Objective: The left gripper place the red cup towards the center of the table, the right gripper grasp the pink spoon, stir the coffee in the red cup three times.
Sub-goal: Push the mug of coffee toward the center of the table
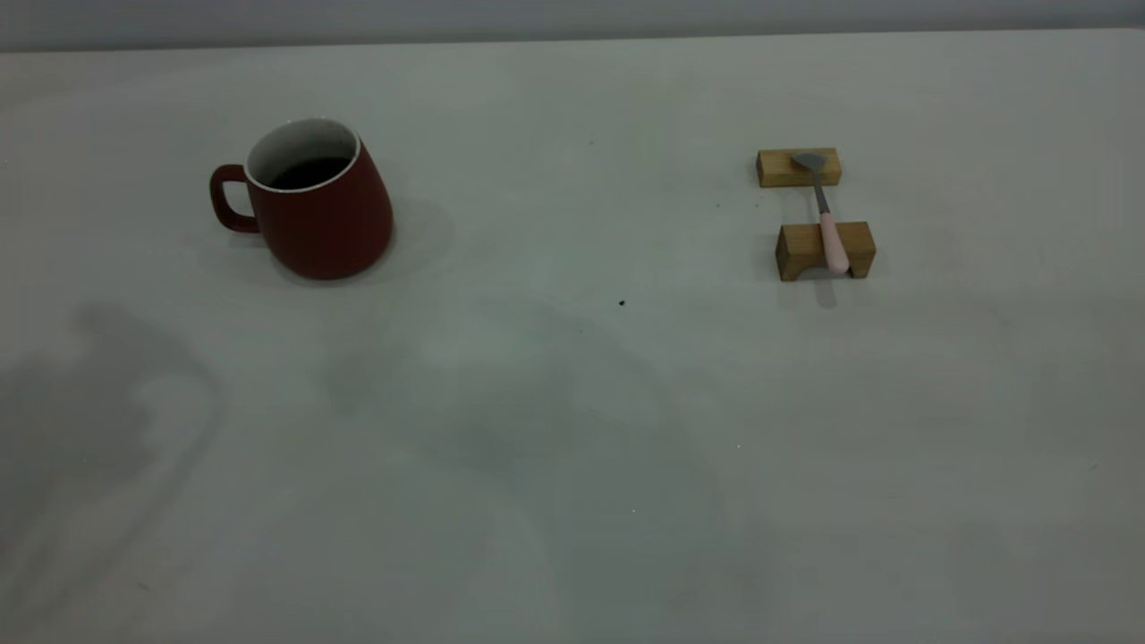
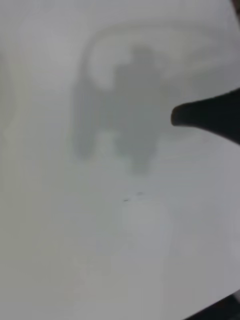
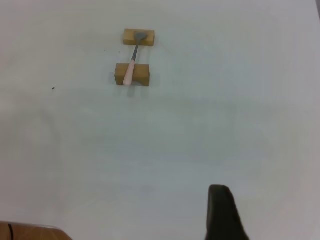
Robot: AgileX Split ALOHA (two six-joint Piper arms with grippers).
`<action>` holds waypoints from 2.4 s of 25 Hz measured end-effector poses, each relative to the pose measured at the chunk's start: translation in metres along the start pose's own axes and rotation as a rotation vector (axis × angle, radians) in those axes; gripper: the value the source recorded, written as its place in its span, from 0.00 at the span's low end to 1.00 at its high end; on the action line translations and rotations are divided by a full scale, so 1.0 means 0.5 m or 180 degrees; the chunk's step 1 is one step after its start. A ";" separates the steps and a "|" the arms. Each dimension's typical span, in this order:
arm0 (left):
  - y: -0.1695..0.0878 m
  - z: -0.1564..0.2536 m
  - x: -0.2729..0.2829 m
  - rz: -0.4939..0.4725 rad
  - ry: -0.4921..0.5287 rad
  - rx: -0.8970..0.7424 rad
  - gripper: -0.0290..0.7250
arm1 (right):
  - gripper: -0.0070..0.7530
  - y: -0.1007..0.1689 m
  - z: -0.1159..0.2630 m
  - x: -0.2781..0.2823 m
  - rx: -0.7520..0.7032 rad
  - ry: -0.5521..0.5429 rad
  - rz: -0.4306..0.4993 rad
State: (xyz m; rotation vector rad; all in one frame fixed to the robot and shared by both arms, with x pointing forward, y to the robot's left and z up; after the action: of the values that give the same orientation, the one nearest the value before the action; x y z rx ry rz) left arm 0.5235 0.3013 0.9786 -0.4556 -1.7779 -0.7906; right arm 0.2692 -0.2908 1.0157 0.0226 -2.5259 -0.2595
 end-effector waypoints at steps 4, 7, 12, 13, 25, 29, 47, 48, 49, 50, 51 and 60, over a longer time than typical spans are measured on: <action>0.028 -0.063 -0.105 0.0264 0.0270 -0.0582 0.92 | 0.67 0.000 0.000 0.000 0.0000 0.0000 0.0000; 0.043 -0.104 -0.179 0.0458 0.0432 -0.1090 0.90 | 0.67 0.000 0.000 0.000 0.0000 0.0000 0.0000; 0.062 -0.154 -0.272 0.0610 0.0465 -0.1717 0.90 | 0.67 0.000 0.000 0.000 0.0000 0.0000 0.0000; 0.064 -0.161 -0.285 0.0629 0.0458 -0.1850 0.90 | 0.67 0.000 0.000 0.000 0.0000 0.0000 0.0000; 0.059 -0.194 -0.413 0.0555 0.0197 -0.3045 0.89 | 0.67 0.000 0.000 0.000 0.0000 0.0000 0.0000; 0.058 -0.199 -0.437 0.0492 0.0132 -0.3241 0.88 | 0.67 0.000 0.000 0.000 0.0000 0.0000 0.0000; -0.007 -0.244 -0.468 0.0514 -0.0059 -0.3426 0.34 | 0.67 0.000 0.000 0.000 0.0000 0.0000 0.0000; -0.015 -0.251 -0.466 0.0511 -0.0066 -0.3392 0.32 | 0.67 0.000 0.000 0.000 0.0000 0.0000 0.0000; -0.026 -0.258 -0.465 0.0516 -0.0073 -0.3375 0.32 | 0.67 0.000 0.000 0.000 0.0000 0.0000 0.0000; -0.038 -0.266 -0.464 0.0521 -0.0081 -0.3369 0.32 | 0.67 0.000 0.000 0.000 0.0000 0.0000 0.0000; -0.049 -0.273 -0.461 0.0522 -0.0090 -0.3349 0.32 | 0.67 0.000 0.000 0.000 0.0000 0.0000 0.0000; -0.155 -0.341 -0.443 0.0529 -0.0202 -0.3395 0.31 | 0.67 0.000 0.000 0.000 0.0000 0.0000 0.0000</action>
State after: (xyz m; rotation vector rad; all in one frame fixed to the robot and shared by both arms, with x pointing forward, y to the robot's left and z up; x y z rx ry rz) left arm 0.6655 0.1426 0.7816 -1.3039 -1.2153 -1.5817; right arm 0.2692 -0.2908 1.0157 0.0226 -2.5259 -0.2595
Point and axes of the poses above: a point on each arm's last joint axis where the gripper is mounted, x pointing back along that axis away from the gripper, y along the wrist's bending axis when the last joint is at zero, z = x × y, the point moved 4 cm from there along -x, pointing out along that axis toward the gripper, and after that the axes turned 15 degrees about -x, right-handed, at the moved point
